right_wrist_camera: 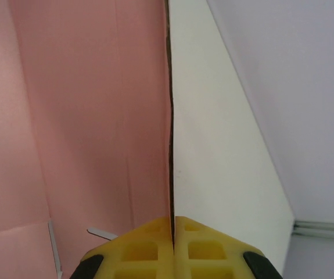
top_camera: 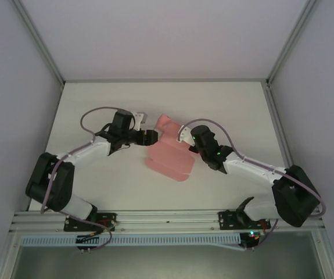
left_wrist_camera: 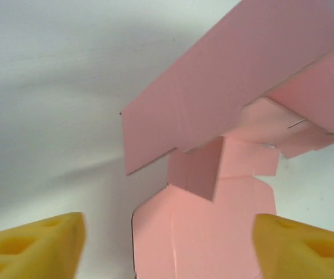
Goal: Assemble paper box
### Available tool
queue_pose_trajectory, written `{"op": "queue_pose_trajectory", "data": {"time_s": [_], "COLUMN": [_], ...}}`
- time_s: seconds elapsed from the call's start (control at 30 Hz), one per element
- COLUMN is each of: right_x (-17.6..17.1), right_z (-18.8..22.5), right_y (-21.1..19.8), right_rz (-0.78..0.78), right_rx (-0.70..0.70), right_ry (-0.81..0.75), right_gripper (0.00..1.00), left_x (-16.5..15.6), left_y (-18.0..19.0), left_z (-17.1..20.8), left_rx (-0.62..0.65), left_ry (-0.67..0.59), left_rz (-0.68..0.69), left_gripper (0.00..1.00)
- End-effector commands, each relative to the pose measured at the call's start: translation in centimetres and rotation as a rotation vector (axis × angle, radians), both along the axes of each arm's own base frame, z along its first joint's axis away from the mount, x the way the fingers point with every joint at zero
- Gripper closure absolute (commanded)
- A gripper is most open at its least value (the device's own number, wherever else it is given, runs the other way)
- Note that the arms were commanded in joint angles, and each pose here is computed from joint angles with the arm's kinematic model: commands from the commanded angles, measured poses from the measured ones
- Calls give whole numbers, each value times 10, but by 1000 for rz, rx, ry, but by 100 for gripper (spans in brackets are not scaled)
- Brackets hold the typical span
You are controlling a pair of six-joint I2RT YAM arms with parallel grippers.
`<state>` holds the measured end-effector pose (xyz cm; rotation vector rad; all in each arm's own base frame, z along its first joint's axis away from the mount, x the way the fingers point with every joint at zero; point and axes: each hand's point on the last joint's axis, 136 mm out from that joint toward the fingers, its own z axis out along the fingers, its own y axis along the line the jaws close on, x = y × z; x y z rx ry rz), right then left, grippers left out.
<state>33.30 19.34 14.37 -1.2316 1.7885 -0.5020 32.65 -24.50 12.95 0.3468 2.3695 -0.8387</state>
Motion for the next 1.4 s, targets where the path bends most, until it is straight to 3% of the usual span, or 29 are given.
{"op": "queue_pose_trajectory", "data": {"time_s": [0.0,0.1,0.27,0.33,0.7,0.97,1.07,1.2,1.37], "right_x": [24,33,44,46,31,15,9,5,13], "right_z": [43,40,24,21,-4,-23,-28,-28,-18], "right_y": [10,18,27,32,59,62,64,64,59], "right_rz": [-9,-9,-37,-41,70,113,127,119,69], "right_rx": [-16,-25,-8,5,-81,-252,-346,-359,-422], "right_ry": [-135,-118,-99,-97,-56,-89,-148,-187,-343], "right_gripper": [100,100,100,100,100,100,100,100,100], "left_x": [-4,-13,-29,-31,-34,-44,-46,-49,-53], "left_y": [18,14,-12,-16,-9,4,1,3,3], "left_z": [8,10,-15,-29,-98,-123,-123,-121,-107], "left_rx": [4,-39,-143,-143,-25,33,-5,-11,-22], "left_ry": [-2,26,128,148,237,261,260,247,231], "left_rz": [55,28,-38,-47,-42,-21,-19,-17,-33], "left_gripper": [13,21,72,87,100,100,100,100,100]}}
